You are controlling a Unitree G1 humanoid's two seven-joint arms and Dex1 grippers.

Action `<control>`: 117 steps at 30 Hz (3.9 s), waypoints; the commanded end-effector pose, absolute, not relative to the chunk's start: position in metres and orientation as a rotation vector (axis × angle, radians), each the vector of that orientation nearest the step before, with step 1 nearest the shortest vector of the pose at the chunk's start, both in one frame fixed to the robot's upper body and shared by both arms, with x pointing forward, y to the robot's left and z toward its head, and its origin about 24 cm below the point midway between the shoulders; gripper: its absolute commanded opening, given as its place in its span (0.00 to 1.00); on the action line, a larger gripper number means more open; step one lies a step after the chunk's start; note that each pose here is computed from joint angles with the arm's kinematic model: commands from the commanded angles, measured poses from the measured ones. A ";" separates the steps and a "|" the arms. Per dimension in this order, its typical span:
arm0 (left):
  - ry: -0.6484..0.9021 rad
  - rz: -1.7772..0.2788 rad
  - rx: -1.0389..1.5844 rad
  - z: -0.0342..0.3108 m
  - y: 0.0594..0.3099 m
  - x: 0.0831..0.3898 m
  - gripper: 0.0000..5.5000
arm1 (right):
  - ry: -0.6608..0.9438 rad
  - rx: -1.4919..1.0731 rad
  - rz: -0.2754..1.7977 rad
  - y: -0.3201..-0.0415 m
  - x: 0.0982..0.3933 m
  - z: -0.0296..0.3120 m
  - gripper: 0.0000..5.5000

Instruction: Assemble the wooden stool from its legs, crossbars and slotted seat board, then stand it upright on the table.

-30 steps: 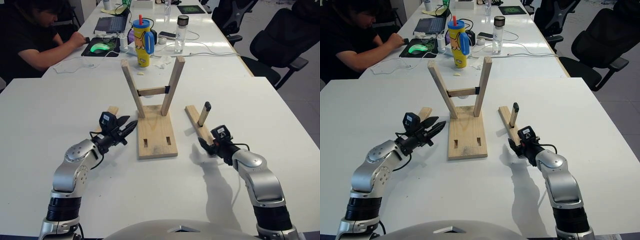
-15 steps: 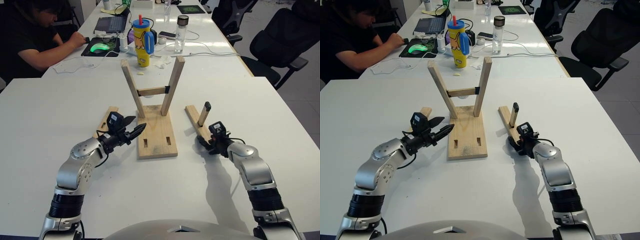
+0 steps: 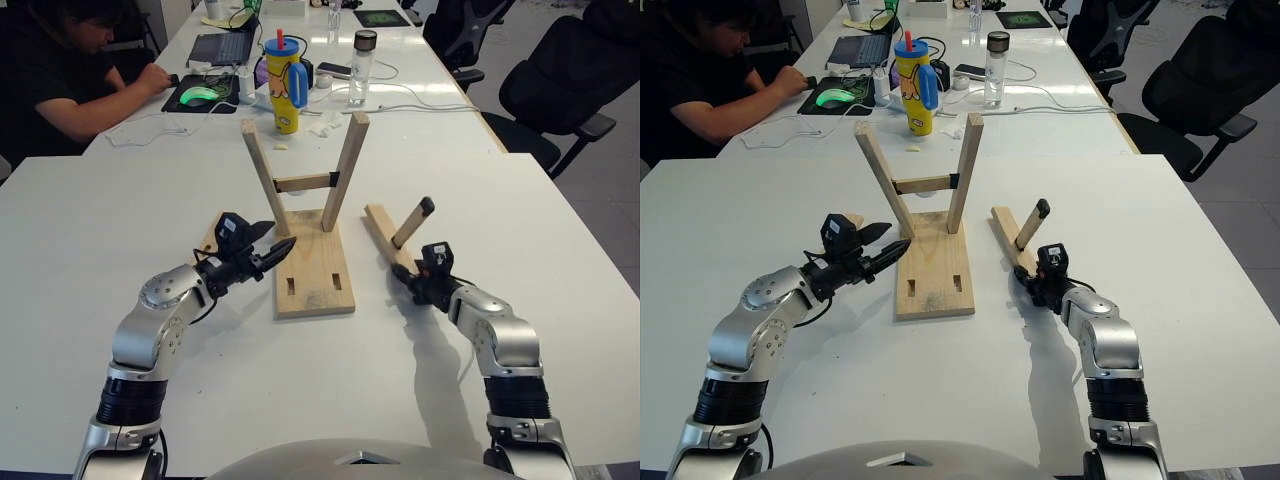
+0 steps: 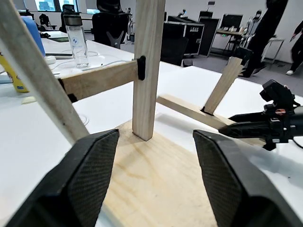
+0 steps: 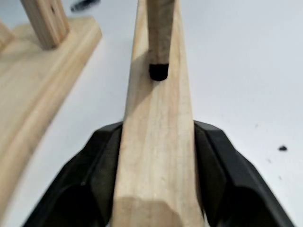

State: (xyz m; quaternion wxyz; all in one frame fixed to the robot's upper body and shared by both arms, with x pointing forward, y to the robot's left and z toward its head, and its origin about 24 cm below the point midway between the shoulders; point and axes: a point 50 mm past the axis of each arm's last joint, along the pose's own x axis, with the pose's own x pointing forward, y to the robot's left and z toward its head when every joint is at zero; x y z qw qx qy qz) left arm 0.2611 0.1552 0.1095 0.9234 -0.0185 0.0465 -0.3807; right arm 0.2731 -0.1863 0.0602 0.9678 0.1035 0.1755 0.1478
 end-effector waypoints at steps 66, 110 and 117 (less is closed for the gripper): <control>0.264 -1.102 -0.397 0.191 0.246 0.233 0.38 | 0.381 -0.137 1.337 -0.156 0.226 0.097 0.65; 0.285 -1.178 0.129 0.186 0.233 0.281 0.38 | 0.254 -0.594 1.088 -0.148 0.249 0.040 0.65; 0.310 -1.261 0.176 0.188 0.219 0.288 0.38 | 0.291 -0.601 1.059 -0.150 0.252 0.033 0.65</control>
